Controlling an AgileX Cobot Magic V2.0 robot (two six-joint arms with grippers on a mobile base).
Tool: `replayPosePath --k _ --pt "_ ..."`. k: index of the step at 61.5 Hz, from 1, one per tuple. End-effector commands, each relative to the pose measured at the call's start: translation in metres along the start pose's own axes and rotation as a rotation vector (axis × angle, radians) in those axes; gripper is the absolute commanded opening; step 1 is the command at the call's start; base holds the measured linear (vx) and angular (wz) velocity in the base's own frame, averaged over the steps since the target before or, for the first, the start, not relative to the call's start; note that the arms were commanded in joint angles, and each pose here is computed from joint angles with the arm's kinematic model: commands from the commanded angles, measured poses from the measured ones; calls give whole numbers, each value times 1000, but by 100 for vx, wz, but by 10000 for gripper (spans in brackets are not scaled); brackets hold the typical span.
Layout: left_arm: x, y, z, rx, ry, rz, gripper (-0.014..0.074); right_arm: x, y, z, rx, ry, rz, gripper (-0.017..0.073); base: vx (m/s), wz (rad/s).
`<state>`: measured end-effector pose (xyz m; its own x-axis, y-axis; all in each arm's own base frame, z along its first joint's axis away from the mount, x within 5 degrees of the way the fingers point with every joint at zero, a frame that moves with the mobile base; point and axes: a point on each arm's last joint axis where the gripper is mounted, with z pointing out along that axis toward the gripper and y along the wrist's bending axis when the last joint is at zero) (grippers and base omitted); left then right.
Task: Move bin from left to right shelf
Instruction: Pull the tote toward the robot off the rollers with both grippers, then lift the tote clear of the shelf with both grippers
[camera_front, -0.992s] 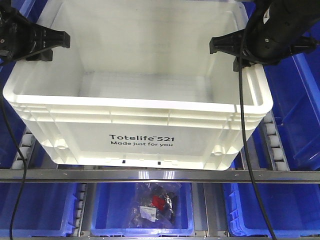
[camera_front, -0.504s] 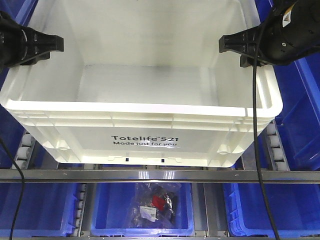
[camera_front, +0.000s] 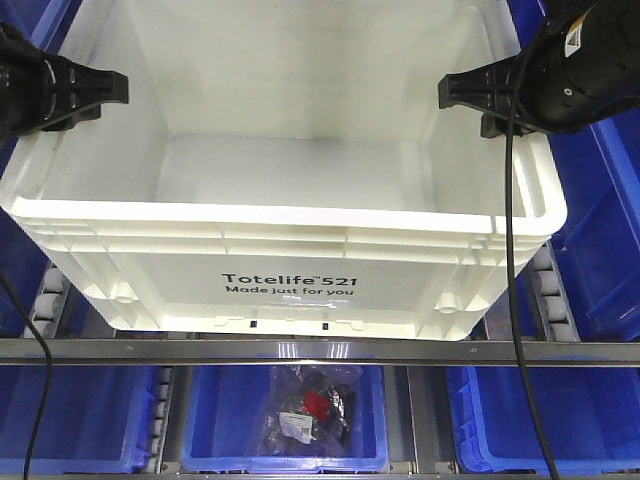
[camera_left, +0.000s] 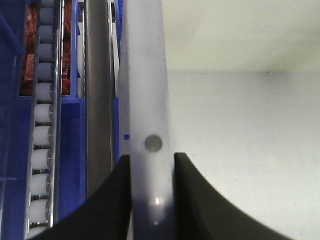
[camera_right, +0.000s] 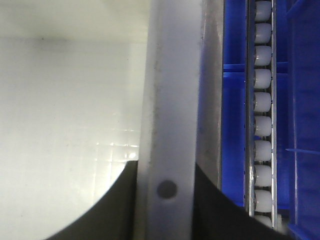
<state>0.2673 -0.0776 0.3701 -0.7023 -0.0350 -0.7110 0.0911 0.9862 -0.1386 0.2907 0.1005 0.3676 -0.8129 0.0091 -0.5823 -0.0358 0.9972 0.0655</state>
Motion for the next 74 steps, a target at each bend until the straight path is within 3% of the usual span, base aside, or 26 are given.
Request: replayPosePath --k 1,74 --pt "-21 -5 -28 53 -205 20 82 -17 -6 -29 -6 -191 -23 62 0 0" --pt "-21 -5 -28 53 -205 20 82 -17 -6 -29 -6 -191 -23 62 -1 0"
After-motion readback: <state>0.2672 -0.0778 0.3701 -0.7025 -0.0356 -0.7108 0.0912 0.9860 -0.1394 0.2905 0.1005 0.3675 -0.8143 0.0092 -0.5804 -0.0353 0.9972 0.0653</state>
